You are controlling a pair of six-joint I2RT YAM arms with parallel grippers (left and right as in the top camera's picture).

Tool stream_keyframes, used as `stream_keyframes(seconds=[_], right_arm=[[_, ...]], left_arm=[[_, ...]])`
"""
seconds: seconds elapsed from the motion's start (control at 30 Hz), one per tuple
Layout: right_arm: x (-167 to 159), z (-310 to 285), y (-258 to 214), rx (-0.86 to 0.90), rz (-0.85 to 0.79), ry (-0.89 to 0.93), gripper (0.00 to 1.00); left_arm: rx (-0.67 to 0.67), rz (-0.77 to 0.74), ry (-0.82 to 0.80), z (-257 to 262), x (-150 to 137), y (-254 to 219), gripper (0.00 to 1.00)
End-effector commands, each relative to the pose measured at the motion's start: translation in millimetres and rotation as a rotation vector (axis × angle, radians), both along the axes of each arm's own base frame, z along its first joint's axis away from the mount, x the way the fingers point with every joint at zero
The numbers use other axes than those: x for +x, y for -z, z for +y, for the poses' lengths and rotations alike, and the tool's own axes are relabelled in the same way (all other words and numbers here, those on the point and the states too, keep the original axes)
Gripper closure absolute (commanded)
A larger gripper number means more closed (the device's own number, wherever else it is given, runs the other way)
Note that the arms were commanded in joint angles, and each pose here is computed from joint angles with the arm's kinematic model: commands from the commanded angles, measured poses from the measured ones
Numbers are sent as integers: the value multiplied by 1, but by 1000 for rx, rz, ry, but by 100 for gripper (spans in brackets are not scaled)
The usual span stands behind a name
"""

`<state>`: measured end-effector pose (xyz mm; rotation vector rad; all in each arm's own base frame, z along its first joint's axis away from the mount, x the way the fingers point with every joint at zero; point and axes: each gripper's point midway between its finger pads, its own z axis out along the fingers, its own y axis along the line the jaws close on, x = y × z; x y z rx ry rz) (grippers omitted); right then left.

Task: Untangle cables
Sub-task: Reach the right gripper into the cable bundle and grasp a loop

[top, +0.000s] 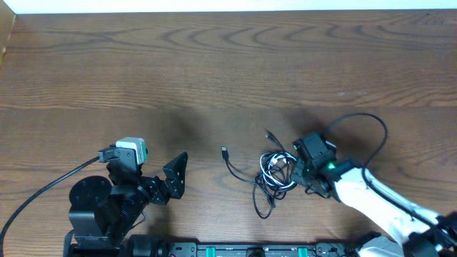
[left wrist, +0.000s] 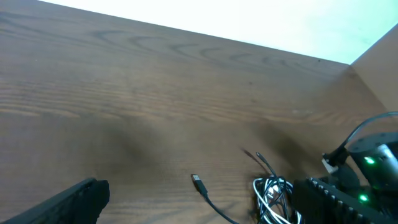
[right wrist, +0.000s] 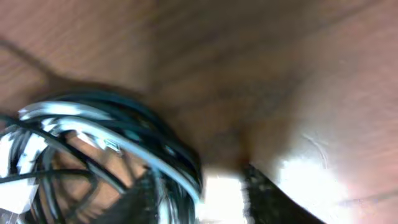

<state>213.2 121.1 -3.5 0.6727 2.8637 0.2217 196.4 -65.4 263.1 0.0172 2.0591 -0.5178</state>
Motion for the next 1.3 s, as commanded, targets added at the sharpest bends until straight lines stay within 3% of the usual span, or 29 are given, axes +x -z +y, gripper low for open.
stream_keyframes(seconds=[0.0, 0.03, 0.23, 0.37, 0.53, 0.77, 0.93, 1.03, 1.27], right_arm=[[-1, -7, 13, -66, 10, 0, 90], [3, -4, 12, -57, -5, -27, 99], [28, 28, -10, 32, -129, -255, 99], [47, 61, -52, 143, -250, -407, 99], [48, 89, -103, 293, -365, -521, 99], [43, 88, -142, 322, -486, -554, 99], [43, 88, -148, 358, -479, -499, 99], [50, 83, -151, 398, -468, -406, 99], [76, 79, -188, 558, -591, -399, 99]], left_arm=[[-16, 7, 10, -3, -1, 0, 2], [-16, 7, 10, -3, -1, 0, 2], [-16, 7, 10, -3, -1, 0, 2], [-16, 7, 10, -3, -1, 0, 2], [-16, 7, 10, -3, -1, 0, 2], [-16, 7, 10, -3, -1, 0, 2], [-16, 7, 10, -3, -1, 0, 2], [-16, 7, 10, -3, -1, 0, 2], [-16, 7, 10, -3, -1, 0, 2]])
